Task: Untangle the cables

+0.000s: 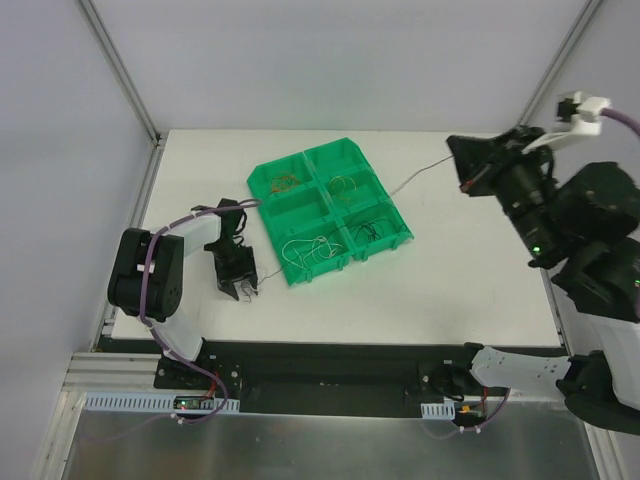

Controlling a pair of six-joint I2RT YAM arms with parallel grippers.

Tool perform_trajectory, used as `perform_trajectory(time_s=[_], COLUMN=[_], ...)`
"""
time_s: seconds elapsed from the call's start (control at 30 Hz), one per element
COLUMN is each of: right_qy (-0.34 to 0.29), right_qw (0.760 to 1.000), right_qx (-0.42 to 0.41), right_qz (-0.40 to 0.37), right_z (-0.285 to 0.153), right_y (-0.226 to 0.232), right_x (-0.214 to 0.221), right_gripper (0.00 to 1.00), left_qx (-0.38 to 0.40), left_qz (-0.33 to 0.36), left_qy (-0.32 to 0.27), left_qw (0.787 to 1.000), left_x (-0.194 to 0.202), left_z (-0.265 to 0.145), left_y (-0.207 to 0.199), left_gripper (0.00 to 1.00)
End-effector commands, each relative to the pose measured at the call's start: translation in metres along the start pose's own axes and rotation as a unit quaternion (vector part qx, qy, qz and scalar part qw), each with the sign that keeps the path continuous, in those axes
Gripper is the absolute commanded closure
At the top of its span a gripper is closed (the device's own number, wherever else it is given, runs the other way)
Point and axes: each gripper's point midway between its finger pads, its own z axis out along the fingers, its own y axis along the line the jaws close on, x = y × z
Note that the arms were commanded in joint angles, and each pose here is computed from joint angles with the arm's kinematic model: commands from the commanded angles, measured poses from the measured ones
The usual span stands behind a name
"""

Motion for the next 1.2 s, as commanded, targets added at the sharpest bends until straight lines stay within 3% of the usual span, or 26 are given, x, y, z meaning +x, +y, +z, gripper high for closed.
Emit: perform_trajectory(time_s=[0.0,0.23,0.5,0.77,0.87,1.07,1.17], right_qy=[-0.098,-0.195,-0.204,-0.097,-0.047,0.105,0.163], right_qw=[0.990,0.972,0.964,0.981,0.989,0.991,0.983], right_qx=[0.079,0.109,0.138,0.130,0.093,0.071,0.076], right_qz=[-0.066,-0.076,-0.098,-0.103,-0.101,-0.050,-0.025], right_z=[-0.034,-0.079,-0.082,-0.040,-0.026,-0.004,-0.003], right_y=[-0.036,-0.053,-0.063,-0.060,-0.049,-0.047,-0.051], right_x=[-0.081,-0.157,-0.161,-0.074,-0.034,0.091,0.142], right_gripper=[1.00,1.00,1.00,1.00,1.00,1.00,1.00], left_qx=[-0.029,-0.029,-0.020,-0.001,0.019,0.091,0.157], left_qz=[0.000,-0.009,-0.013,-0.010,-0.006,0.025,0.051], left_qy=[-0.010,-0.013,-0.028,-0.082,-0.099,-0.106,-0.089], left_qw=[1.000,0.999,0.999,0.997,0.995,0.990,0.982], left_x=[-0.001,-0.002,-0.010,-0.025,-0.025,-0.017,-0.005], left_z=[0.002,0.000,-0.009,-0.043,-0.055,-0.072,-0.080], left_y=[0.020,0.027,0.027,0.018,0.010,-0.013,-0.036], left_gripper=[0.48,0.48,0.48,0.49,0.47,0.32,0.31])
